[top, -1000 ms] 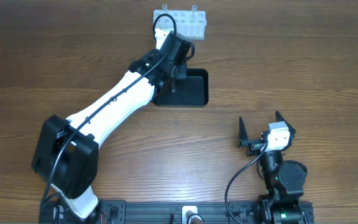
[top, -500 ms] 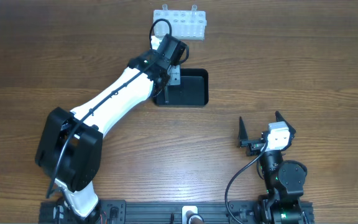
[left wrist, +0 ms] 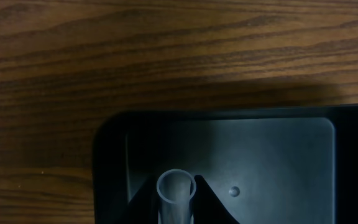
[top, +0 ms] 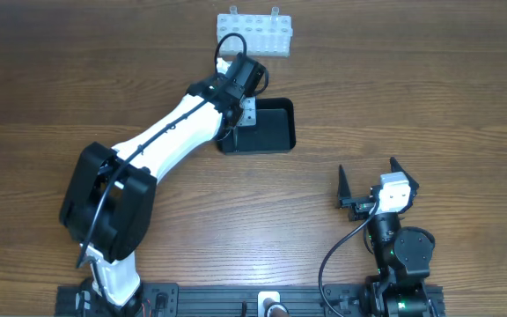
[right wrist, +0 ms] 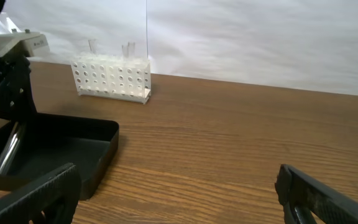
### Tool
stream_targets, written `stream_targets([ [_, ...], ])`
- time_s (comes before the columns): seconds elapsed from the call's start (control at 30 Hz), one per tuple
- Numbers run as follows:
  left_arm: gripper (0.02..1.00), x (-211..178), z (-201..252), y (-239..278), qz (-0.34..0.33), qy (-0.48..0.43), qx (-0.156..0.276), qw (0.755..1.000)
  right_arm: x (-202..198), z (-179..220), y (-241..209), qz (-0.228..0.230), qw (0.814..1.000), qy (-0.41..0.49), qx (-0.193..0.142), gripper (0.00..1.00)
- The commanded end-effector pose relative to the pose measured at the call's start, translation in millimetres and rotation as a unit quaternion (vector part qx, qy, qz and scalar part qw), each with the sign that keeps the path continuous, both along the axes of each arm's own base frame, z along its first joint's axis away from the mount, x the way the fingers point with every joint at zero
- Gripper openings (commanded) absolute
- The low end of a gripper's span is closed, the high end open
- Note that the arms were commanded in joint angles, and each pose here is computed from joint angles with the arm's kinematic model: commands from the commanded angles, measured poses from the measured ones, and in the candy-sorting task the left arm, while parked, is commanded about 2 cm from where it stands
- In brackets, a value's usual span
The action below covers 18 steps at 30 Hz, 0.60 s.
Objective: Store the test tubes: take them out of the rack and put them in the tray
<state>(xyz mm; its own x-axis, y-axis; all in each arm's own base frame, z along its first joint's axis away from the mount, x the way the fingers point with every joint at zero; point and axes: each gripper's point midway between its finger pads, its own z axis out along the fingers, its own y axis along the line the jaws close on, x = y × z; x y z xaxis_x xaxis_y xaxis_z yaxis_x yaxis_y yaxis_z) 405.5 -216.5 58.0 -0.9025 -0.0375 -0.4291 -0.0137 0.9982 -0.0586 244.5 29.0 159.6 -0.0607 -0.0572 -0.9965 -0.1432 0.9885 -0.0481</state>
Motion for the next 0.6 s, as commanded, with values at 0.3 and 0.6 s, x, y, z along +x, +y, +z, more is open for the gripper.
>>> stream_targets([
  [0.3,0.038,8,-18,1,-0.006,0.003,0.008,1.0,0,-1,1,0.003,1.0,0.0,0.002,0.993],
  [0.6,0.049,12,-32,1,-0.004,0.005,0.015,1.0,0,-1,1,0.003,1.0,0.0,0.002,0.991],
])
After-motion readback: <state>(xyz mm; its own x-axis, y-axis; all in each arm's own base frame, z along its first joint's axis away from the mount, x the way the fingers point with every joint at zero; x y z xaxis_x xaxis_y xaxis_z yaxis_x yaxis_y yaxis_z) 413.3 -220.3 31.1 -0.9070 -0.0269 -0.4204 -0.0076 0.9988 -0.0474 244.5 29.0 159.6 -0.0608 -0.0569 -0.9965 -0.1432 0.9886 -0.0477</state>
